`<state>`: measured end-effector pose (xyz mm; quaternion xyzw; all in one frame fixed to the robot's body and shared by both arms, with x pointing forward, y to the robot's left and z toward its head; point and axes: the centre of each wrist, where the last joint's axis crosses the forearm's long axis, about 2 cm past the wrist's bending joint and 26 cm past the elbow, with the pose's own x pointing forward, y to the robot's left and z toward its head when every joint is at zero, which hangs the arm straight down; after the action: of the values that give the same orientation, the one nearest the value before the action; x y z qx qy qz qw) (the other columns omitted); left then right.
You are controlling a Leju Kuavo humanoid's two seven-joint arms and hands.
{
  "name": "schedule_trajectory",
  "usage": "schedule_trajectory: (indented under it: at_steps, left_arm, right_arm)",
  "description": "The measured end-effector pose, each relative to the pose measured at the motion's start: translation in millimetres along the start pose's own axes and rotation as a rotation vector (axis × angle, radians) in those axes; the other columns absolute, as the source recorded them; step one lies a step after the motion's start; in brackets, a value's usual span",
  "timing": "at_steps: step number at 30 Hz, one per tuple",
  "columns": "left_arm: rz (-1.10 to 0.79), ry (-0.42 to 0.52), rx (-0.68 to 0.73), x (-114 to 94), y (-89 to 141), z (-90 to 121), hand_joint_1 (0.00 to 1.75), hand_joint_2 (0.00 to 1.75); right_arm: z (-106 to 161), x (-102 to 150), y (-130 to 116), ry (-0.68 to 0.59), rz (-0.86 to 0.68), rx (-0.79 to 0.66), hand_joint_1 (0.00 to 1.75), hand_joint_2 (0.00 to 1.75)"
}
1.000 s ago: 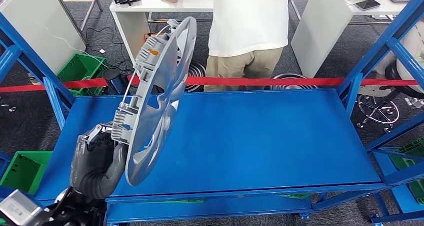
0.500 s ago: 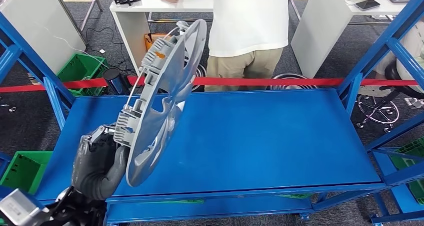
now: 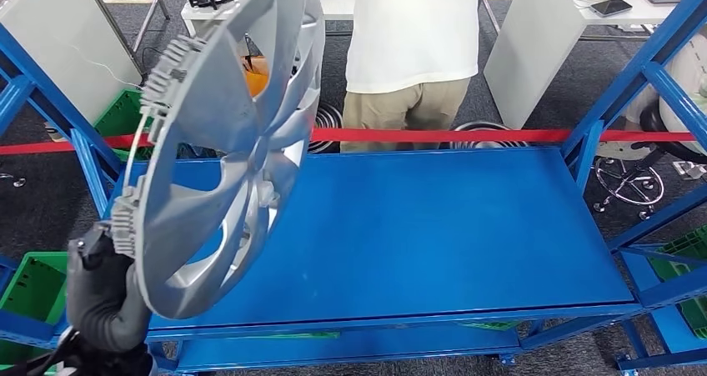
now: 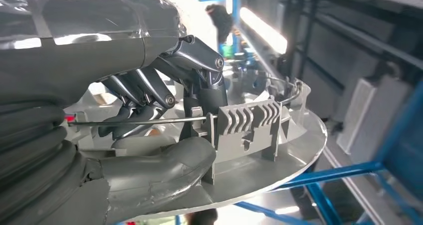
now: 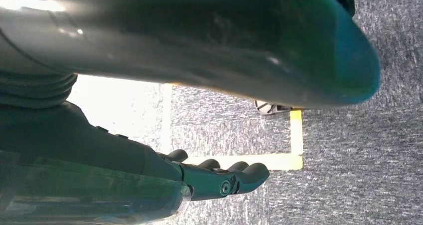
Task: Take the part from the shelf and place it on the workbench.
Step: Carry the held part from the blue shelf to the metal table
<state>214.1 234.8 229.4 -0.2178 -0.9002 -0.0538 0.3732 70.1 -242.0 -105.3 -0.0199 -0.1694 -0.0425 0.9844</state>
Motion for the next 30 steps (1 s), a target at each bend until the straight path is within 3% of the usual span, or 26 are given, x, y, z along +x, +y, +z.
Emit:
schedule_trajectory:
  at_steps: [14,30]
  left_arm:
    - [-0.021,-0.07,0.038,10.8,13.6,-0.7,1.75,1.75]
    - [-0.033,-0.087,0.058,15.4,19.5,0.2,1.75,1.75]
  right_arm:
    - [0.1,-0.3,0.2,-0.002,0.002,0.001,0.0,0.0]
    - [-0.4,2.2,0.2,-0.006,0.006,0.001,0.0,0.0]
